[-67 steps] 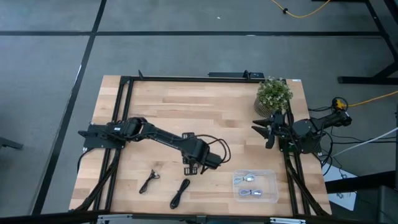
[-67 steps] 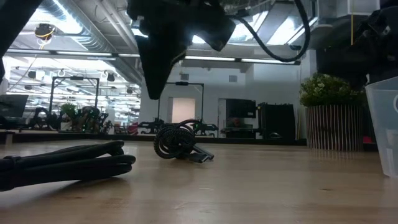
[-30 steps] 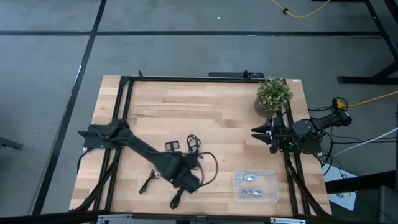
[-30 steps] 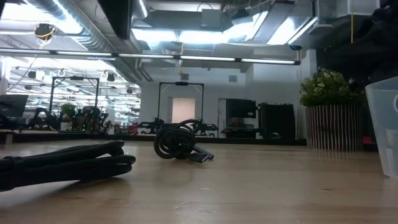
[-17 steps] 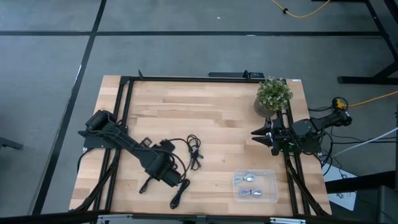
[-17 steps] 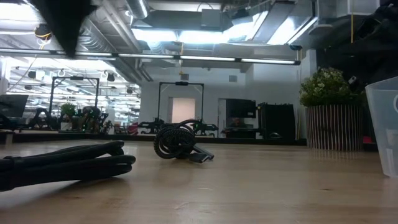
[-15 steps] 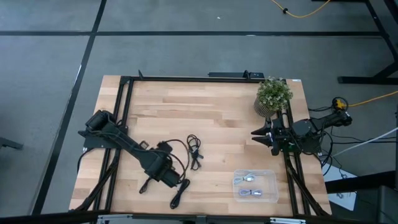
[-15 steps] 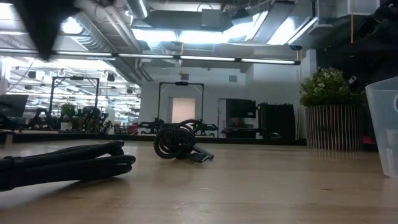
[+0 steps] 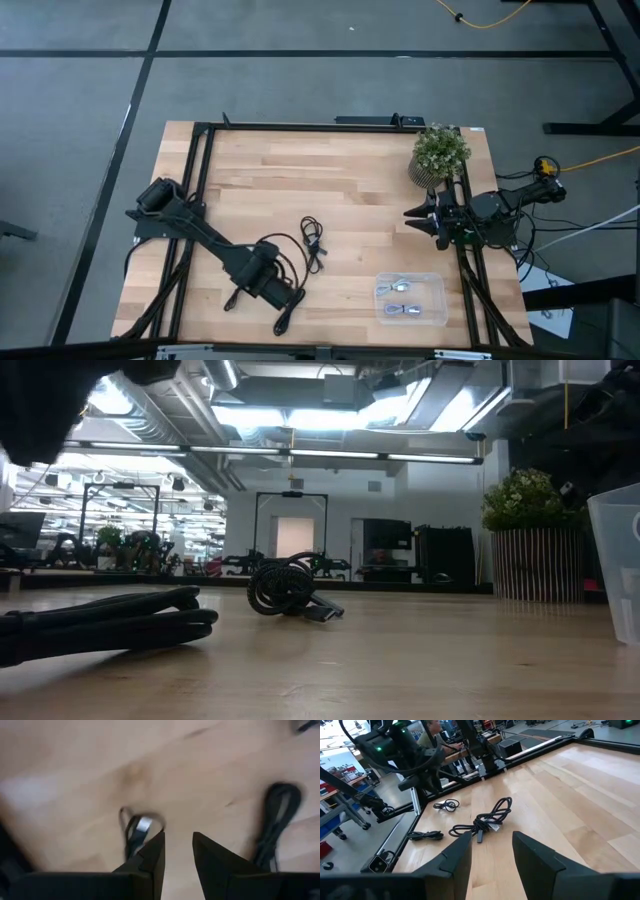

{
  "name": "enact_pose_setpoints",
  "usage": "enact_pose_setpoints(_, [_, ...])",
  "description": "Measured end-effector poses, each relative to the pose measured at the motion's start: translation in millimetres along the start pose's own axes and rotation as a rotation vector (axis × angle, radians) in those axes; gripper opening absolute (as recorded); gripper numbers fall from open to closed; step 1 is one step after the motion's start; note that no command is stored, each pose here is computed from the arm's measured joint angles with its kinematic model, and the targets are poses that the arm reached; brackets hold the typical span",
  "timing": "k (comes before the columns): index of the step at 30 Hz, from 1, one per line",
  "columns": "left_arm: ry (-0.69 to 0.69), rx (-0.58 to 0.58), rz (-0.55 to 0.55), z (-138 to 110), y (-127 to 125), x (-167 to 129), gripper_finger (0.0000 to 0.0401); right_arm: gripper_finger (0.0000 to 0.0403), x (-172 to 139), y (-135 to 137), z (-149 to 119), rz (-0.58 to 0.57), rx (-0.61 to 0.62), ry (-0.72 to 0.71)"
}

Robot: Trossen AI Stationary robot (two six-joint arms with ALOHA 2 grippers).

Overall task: Pick and place USB-C Cables
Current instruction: Put the bottom left black charger cable into the transparent bin

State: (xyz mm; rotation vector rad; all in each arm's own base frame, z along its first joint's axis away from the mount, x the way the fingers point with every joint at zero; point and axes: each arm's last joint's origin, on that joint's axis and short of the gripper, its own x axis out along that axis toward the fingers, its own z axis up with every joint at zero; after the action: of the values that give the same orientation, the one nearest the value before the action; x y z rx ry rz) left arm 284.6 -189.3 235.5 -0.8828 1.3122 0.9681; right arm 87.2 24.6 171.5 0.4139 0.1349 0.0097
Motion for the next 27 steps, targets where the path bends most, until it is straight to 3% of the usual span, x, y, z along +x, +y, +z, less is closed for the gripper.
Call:
enact_pose_setpoints(5, [-0.078,0.028,-0.023,-15.0,0.4,3.3,0.0092,0.0147,0.0,0.1,0.0,0.003,0.000,0.002])
enact_pose_setpoints(12, [-0.088,-0.114,0.009,-31.2,5.0,7.8,0.0092,0.0147,0.0,0.1,0.0,0.003,0.002,0.002])
enact_pose_setpoints(19, [-0.052,0.000,0.136,-53.1,8.5,33.7,0.0092,0.0147,0.0,0.1,-0.1,0.004,0.002,0.002])
enact_pose_setpoints(27, [-0.018,-0.013,0.194,-64.6,10.1,44.8,0.0092,0.0147,0.0,0.1,0.0,0.003,0.003,0.002])
